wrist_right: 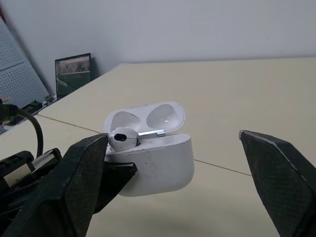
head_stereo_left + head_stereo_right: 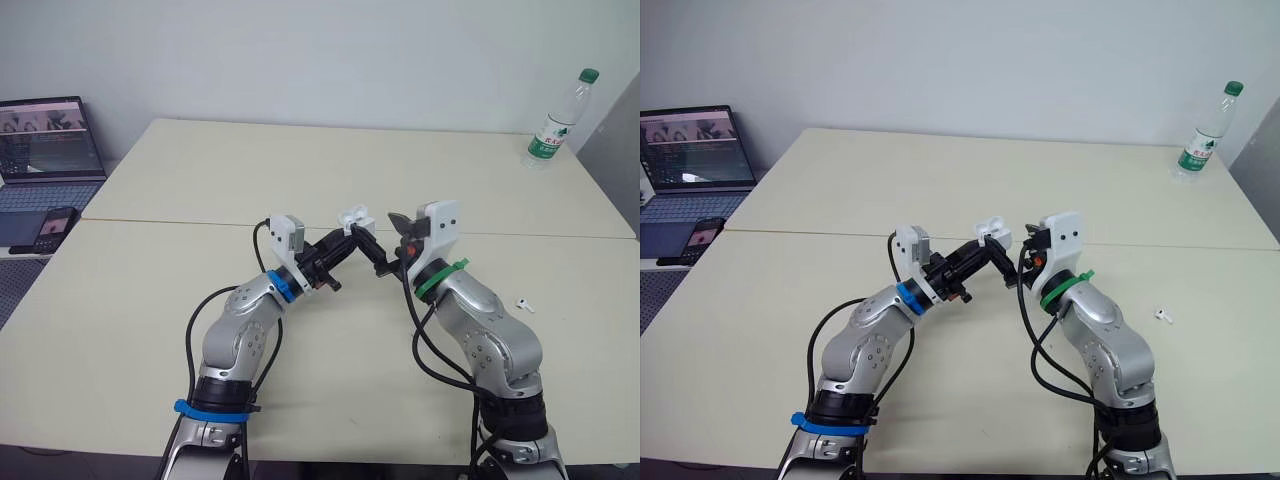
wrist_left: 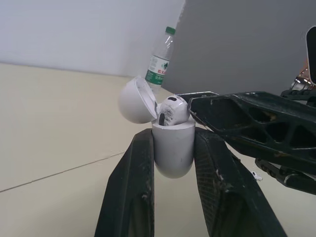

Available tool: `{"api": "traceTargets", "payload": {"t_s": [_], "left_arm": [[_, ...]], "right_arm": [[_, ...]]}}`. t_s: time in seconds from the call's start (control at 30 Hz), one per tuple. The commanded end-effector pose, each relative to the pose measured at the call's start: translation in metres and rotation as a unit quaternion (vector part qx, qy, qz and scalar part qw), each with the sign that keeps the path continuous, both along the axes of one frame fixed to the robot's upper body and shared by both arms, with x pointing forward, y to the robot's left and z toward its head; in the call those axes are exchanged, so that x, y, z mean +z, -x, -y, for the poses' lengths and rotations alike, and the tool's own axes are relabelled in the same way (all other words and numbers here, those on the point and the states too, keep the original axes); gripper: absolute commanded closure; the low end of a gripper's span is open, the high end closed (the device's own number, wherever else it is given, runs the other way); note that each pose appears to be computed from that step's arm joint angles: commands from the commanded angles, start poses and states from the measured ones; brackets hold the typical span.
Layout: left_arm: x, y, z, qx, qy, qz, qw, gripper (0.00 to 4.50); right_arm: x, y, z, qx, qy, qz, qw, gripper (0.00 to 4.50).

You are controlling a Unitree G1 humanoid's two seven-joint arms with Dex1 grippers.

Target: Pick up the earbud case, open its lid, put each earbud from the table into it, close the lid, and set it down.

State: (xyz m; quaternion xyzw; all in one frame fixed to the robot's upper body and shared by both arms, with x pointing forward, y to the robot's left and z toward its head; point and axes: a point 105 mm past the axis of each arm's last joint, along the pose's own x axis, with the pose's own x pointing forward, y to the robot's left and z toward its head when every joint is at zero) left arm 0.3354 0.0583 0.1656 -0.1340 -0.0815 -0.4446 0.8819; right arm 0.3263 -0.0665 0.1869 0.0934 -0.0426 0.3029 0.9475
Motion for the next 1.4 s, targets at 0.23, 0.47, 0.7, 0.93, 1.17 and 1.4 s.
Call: {"api": "traceTargets", "payload": {"t_s": [0.23,0.47,0.7,0.93,1.17,1.4], "left_arm": [[0.024,0.008,-0.005,-0.022,-0.009,0.064,0.998,3.74],[0.018,0.016,-0.011,-0.043,-0.049,0.073,0.995,3.74],[0.008,0.029,-0.014,-0.085,-0.1,0.082,0.988,3.74],[0.005,0.033,-0.011,-0.102,-0.111,0.084,0.985,3.74],[0.003,0.034,-0.008,-0.101,-0.108,0.084,0.986,3.74],[0.001,0.036,-0.014,-0.086,-0.108,0.079,0.987,3.74]], "right_arm": [[0.024,0.024,0.064,0.058,0.003,0.017,0.998,0.03],[0.003,0.012,0.179,-0.059,0.143,-0.065,0.986,0.03],[-0.04,0.034,0.246,-0.077,0.311,-0.276,0.906,0.03],[-0.049,0.042,0.255,-0.003,0.405,-0.386,0.829,0.03],[-0.048,0.016,0.254,0.028,0.473,-0.414,0.777,0.03],[-0.054,-0.003,0.254,0.026,0.494,-0.423,0.759,0.03]]}}
